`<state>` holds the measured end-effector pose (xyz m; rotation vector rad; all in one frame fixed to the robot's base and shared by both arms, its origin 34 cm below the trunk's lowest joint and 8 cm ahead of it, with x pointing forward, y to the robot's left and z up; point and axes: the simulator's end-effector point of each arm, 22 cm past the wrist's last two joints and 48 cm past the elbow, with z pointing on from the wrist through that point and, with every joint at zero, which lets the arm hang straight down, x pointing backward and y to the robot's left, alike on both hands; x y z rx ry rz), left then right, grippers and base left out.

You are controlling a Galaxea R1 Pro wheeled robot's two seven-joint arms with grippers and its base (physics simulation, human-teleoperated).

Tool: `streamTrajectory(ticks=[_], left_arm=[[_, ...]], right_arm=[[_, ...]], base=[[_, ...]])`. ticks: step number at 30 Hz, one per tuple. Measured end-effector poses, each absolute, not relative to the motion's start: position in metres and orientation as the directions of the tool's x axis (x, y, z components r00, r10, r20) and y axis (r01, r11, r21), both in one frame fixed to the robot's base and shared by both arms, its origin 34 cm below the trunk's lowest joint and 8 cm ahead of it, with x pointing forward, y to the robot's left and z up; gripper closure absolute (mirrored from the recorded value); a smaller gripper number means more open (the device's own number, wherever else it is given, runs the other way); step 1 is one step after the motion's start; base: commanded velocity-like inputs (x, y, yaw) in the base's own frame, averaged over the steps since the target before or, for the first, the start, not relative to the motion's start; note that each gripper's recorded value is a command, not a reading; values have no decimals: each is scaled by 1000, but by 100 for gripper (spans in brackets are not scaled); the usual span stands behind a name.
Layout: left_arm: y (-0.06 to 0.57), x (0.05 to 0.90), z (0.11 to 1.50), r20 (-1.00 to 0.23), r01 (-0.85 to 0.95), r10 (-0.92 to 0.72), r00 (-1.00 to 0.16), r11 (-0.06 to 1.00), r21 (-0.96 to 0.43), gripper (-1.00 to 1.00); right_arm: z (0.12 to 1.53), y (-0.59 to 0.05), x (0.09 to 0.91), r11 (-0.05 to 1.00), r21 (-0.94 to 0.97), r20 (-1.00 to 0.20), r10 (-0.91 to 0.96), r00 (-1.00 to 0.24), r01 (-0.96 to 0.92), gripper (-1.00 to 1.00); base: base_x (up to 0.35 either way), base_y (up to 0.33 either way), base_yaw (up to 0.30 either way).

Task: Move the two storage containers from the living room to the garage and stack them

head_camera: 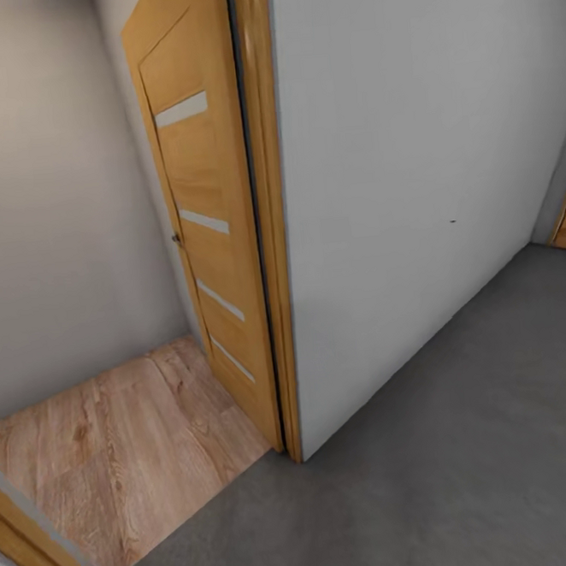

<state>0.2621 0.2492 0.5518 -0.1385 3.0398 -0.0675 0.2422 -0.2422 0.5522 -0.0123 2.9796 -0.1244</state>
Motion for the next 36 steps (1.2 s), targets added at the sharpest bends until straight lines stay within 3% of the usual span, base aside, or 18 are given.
streamTrajectory(ticks=[36], left_arm=[[248,262,552,-95,-88,-93,-991,995,-50,-100]], right_arm=[[552,-243,242,996,-84,-159,-14,-987,0,-100]], base=[[326,0,266]])
